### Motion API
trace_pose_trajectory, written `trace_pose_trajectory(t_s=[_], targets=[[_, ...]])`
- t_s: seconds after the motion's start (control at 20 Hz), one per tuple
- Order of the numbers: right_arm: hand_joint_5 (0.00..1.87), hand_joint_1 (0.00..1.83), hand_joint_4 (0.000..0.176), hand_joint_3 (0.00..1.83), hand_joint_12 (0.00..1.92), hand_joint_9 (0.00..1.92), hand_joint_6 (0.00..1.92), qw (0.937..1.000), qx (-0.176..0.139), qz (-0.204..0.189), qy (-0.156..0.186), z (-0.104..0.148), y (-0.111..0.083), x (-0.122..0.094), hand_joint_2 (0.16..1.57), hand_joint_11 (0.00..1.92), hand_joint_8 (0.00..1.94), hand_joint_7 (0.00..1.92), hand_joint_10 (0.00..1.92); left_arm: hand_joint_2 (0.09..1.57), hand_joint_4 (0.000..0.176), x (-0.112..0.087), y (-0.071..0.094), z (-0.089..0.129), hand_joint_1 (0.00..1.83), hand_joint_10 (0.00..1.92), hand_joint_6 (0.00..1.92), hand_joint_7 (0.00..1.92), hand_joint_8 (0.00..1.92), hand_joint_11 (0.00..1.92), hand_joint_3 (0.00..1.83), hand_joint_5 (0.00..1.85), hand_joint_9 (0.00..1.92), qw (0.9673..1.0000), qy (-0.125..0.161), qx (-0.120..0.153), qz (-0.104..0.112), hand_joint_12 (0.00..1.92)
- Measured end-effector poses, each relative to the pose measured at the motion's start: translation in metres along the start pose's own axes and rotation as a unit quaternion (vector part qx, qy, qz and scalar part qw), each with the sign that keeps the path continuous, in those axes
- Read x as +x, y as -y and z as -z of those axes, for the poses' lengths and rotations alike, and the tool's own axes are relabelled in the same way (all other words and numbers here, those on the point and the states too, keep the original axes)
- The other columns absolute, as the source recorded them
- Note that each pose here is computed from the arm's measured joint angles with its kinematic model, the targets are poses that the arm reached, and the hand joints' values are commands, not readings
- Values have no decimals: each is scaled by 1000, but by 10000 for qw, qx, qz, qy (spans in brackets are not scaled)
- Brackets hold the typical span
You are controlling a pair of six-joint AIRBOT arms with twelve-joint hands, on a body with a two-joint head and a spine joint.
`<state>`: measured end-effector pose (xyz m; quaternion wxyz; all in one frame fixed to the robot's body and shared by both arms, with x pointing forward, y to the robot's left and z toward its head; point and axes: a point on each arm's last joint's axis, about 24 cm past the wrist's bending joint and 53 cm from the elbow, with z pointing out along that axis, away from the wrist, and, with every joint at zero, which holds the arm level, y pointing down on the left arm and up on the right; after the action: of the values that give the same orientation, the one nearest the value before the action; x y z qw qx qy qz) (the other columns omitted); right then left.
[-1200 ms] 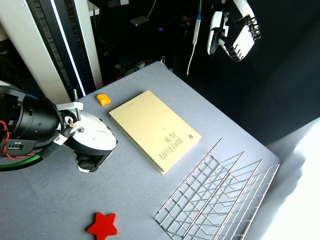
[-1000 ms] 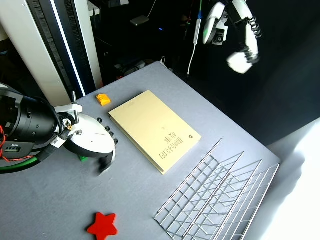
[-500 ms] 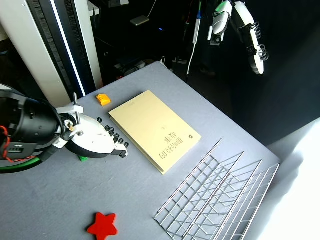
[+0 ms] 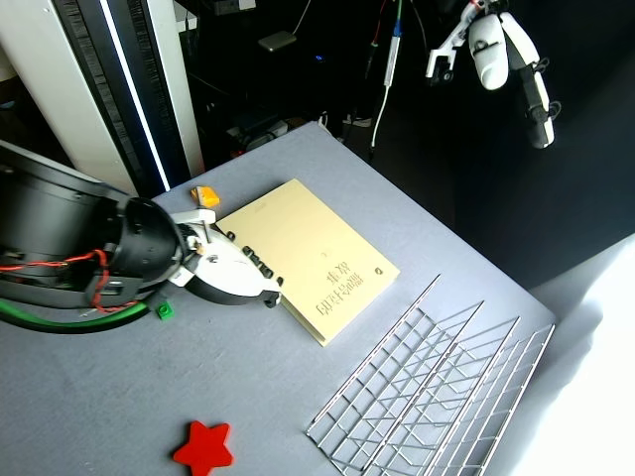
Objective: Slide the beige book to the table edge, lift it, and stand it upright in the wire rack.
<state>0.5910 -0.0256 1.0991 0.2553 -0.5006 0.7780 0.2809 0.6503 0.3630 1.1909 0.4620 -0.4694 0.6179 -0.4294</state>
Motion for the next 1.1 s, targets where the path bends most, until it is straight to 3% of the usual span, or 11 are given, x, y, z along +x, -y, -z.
trace_pose_trajectory(t_s=[0.1, 0.2, 0.3, 0.5, 0.6, 0.65, 0.75, 0.85, 0.95, 1.05, 1.1], targets=[[158, 131, 0, 0, 634, 180, 5, 10000, -38, 67, -18, -7, -4, -4, 1041, 0, 5, 178, 5, 1094, 0, 9, -19, -3, 126, 1, 2, 187, 2, 0, 0, 173, 163, 9983, -99, -315, 486, 321], [166, 179, 0, 0, 581, 164, 2, 9998, -123, 119, -38, -17, -13, -11, 1040, 0, 1, 176, 1, 1081, 0, 22, -47, -5, 101, 0, 0, 173, 0, 0, 0, 166, 155, 9923, -216, -843, 885, 311], [173, 218, 0, 0, 606, 174, 2, 9997, -133, 162, -88, -24, -16, -14, 1029, 0, 3, 185, 5, 1070, 0, 23, -55, -4, 91, 1, 0, 140, 0, 0, 0, 132, 124, 9892, -224, -1040, 1005, 239], [133, 186, 0, 1, 505, 159, 4, 9992, -224, 316, 16, -36, -28, -33, 1042, 0, 5, 159, 3, 1008, 0, 7, -77, -2, 167, 0, 0, 67, 3, 0, 0, 59, 52, 9759, 24, -1575, 1508, 114], [134, 188, 0, 0, 530, 162, 2, 9989, -197, 408, 137, -39, -29, -50, 1038, 0, 3, 158, 3, 974, 0, 11, -89, 2, 266, 0, 0, 42, 1, 0, 0, 43, 22, 9617, 87, -1857, 2015, 39], [135, 188, 0, 0, 536, 164, 2, 9986, -191, 437, 208, -40, -30, -59, 1038, 0, 2, 159, 3, 969, 0, 14, -98, 4, 279, 0, 0, 42, 2, 0, 0, 43, 21, 9518, 120, -2046, 2280, 32], [149, 202, 0, 4, 528, 150, 6, 9986, -203, 417, 239, -43, -31, -67, 1050, 0, 1, 158, 0, 930, 0, 15, -110, 8, 414, 0, 1, 2, 0, 0, 0, 6, 0, 9375, 207, -2311, 2595, 0], [142, 207, 0, 3, 491, 139, 1, 9987, -198, 404, 235, -46, -31, -69, 1060, 0, 1, 158, 0, 932, 0, 16, -115, 9, 529, 0, 0, 0, 0, 0, 0, 0, 0, 9265, 292, -2420, 2869, 0], [174, 204, 0, 1, 552, 161, 6, 9988, -250, 357, 227, -50, -37, -72, 1061, 0, 5, 186, 6, 970, 0, 18, -121, 12, 691, 0, 0, 0, 0, 2, 0, 0, 0, 9030, 463, -2544, 3431, 1], [171, 214, 0, 3, 486, 142, 2, 9986, -304, 383, 217, -54, -42, -75, 1072, 0, 5, 161, 5, 982, 0, 21, -128, 14, 853, 0, 0, 0, 0, 6, 3, 0, 0, 8863, 570, -2655, 3753, 2], [173, 216, 0, 3, 483, 153, 3, 9984, -329, 405, 213, -57, -45, -76, 1072, 0, 7, 168, 9, 1004, 0, 21, -131, 13, 912, 0, 0, 0, 0, 0, 12, 0, 0, 8819, 606, -2710, 3809, 0]])
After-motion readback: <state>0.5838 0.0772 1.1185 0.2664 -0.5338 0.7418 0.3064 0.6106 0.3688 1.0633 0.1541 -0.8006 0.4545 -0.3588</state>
